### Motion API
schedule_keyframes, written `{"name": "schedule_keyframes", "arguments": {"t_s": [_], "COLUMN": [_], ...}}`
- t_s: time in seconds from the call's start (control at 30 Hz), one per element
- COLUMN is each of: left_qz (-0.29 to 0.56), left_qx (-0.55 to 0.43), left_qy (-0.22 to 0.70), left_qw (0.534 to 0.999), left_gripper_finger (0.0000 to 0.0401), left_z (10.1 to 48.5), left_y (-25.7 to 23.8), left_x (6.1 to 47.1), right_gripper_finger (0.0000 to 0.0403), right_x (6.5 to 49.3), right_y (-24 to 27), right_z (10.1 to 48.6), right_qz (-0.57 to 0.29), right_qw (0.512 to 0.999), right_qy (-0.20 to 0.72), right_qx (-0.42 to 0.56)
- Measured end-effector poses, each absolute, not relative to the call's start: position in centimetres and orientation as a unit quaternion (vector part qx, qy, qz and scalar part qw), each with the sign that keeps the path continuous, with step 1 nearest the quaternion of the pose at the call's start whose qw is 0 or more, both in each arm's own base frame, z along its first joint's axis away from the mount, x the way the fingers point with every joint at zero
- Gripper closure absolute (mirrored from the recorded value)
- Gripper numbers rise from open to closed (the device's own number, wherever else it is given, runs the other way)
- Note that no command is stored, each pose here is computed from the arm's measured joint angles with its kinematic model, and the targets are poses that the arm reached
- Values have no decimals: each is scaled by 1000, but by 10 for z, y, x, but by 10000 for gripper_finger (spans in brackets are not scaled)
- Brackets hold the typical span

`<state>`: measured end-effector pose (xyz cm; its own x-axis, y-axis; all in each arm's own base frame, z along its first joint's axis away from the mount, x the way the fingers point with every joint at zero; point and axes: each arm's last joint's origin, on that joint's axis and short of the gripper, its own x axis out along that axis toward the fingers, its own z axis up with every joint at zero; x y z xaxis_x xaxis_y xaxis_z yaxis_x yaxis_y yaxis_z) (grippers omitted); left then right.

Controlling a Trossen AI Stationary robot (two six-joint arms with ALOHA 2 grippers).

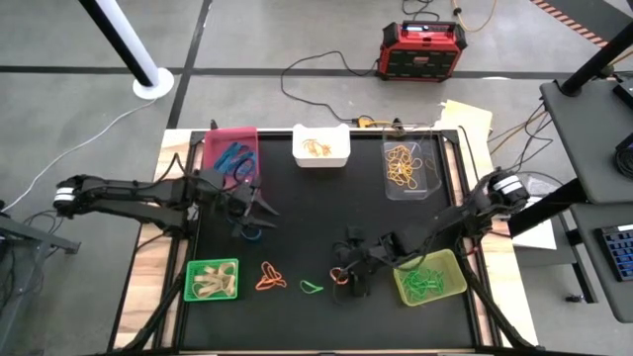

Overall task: Sort rubber bands into baskets
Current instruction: Put the orange rubber band into the white bin

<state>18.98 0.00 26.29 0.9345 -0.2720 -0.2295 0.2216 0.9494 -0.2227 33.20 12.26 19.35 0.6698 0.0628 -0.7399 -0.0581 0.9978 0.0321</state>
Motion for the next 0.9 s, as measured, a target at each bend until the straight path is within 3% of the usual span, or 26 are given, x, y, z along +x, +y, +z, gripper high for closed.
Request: {"name": "schedule_keyframes", "arguments": {"t_s": [0.47,0.6,0.8,0.9], "left_qz": [-127,-128,-129,-130], "left_qx": [-90,-81,-75,-69], "left_qy": [129,128,123,127], "left_qw": [979,980,981,981], "left_gripper_finger": [262,262,262,262], "left_z": [256,255,254,251], "left_y": [0,1,1,1], "left_x": [203,205,210,212], "right_gripper_finger": [203,249,376,390], "right_x": [349,351,353,354], "right_y": [129,128,121,117], "right_z": [124,121,120,121], "right_qz": [49,54,53,51], "right_qw": [885,884,884,884], "right_qy": [459,459,460,459], "right_qx": [-58,-64,-73,-76]}}
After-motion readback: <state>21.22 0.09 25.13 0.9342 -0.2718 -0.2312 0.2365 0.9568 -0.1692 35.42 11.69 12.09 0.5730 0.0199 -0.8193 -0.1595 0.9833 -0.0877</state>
